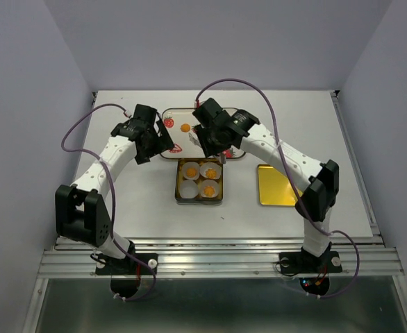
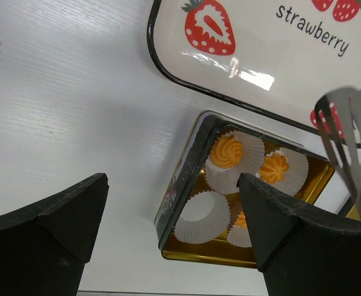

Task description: Pack the cookies

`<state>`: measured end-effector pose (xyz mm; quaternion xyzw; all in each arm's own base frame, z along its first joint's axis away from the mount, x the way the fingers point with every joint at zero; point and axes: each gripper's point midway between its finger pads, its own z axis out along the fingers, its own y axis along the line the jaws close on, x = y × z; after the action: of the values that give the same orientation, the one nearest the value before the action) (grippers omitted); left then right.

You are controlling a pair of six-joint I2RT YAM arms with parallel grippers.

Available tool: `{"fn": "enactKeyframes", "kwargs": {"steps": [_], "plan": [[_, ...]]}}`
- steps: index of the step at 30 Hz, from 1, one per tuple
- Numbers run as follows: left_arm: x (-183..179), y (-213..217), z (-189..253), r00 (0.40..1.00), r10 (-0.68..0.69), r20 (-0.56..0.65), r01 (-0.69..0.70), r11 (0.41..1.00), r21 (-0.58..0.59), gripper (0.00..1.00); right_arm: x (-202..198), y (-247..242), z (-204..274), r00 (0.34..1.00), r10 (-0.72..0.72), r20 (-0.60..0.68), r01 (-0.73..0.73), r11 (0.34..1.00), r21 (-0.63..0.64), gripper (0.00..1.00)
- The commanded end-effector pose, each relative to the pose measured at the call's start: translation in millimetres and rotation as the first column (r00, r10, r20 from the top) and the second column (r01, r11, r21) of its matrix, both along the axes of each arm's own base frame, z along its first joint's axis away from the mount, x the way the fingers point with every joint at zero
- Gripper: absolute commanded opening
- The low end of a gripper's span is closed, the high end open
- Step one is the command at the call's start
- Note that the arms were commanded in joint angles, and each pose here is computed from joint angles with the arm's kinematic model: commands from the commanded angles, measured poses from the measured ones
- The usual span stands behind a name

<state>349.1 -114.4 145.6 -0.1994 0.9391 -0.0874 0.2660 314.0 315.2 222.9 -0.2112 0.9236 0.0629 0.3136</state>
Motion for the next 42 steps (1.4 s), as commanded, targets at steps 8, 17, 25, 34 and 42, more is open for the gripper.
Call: {"fn": "enactKeyframes", "kwargs": {"steps": [8, 17, 25, 34, 42], "plan": [[-7.6, 24.3, 11.2, 0.995, 0.087, 0.05, -0.086, 0.996, -0.022, 0.99, 96.4, 28.6, -14.6, 0.991, -0.079, 0.109, 0.066, 0.991, 0.117, 0.47], [-6.9, 23.0, 0.2, 0.996, 0.083, 0.038, -0.081, 0.996, -0.039, 0.99, 123.1, 49.5, -44.6, 0.993, -0.047, 0.104, 0.032, 0.99, 0.136, 0.48], [-11.8, 31.4, -1.8, 0.995, 0.092, 0.025, -0.091, 0.996, -0.016, 0.99, 137.6, 58.1, -56.5, 0.991, -0.044, 0.13, 0.027, 0.991, 0.129, 0.5], [-10.7, 33.9, -4.6, 0.995, 0.098, 0.008, -0.098, 0.995, -0.012, 0.99, 134.8, 50.6, -69.3, 0.992, -0.044, 0.118, 0.033, 0.996, 0.087, 0.52], [-6.9, 37.4, -1.5, 0.994, 0.106, 0.017, -0.106, 0.994, -0.003, 0.99, 138.4, 52.8, -81.3, 0.993, -0.039, 0.111, 0.032, 0.997, 0.071, 0.53]]}}
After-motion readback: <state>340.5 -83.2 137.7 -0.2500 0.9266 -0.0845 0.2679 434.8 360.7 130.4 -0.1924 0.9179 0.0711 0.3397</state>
